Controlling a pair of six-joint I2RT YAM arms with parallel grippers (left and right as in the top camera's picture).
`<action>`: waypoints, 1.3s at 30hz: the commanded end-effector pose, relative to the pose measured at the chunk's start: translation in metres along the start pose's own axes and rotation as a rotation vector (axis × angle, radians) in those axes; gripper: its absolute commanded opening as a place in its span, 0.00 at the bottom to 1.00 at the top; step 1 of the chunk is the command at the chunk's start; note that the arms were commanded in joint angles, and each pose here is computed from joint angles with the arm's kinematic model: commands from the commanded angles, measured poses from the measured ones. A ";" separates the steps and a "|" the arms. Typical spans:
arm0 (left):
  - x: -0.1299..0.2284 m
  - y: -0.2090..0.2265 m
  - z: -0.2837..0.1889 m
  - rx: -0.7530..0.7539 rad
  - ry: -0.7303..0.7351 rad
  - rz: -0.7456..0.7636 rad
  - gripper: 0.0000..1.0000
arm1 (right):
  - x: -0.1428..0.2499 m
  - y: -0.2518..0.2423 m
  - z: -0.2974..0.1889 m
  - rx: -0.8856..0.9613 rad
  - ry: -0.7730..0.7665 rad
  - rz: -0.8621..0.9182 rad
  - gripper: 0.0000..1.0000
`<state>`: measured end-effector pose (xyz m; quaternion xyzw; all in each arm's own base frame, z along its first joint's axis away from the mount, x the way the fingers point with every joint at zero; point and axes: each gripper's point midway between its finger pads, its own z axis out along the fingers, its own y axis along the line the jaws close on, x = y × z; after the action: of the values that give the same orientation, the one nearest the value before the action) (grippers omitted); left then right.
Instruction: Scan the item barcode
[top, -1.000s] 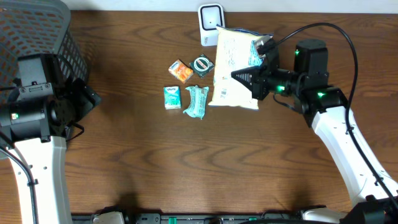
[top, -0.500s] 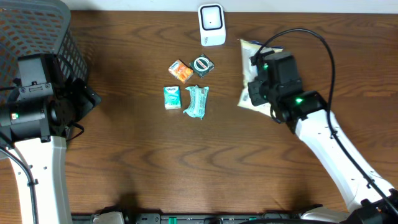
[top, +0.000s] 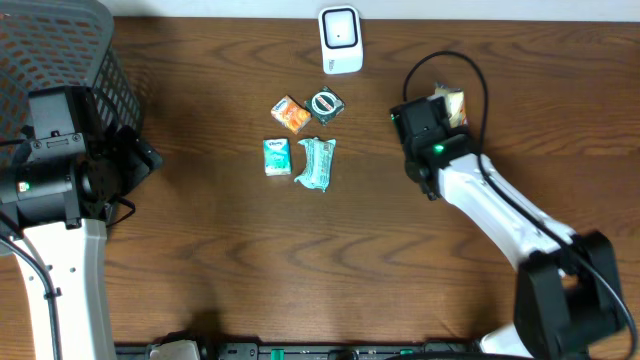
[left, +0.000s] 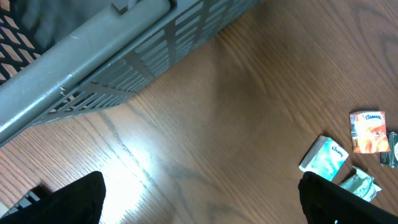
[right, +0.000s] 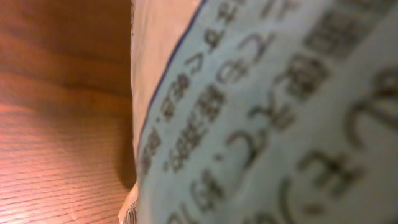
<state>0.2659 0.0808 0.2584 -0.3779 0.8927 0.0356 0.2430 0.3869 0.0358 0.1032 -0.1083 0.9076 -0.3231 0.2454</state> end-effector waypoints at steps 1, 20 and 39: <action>-0.001 0.001 0.000 -0.004 -0.003 -0.012 0.97 | -0.003 0.003 0.003 0.067 0.004 -0.041 0.06; -0.001 0.001 0.000 -0.004 -0.003 -0.012 0.98 | -0.048 0.117 -0.101 -0.475 -0.088 -0.059 0.99; -0.001 0.001 0.000 -0.004 -0.003 -0.012 0.97 | 0.013 0.082 0.000 -0.727 0.274 0.085 0.99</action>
<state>0.2659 0.0808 0.2584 -0.3779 0.8927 0.0356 0.2430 0.3870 0.0867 0.0713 -0.0907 0.9888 -0.0127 0.1180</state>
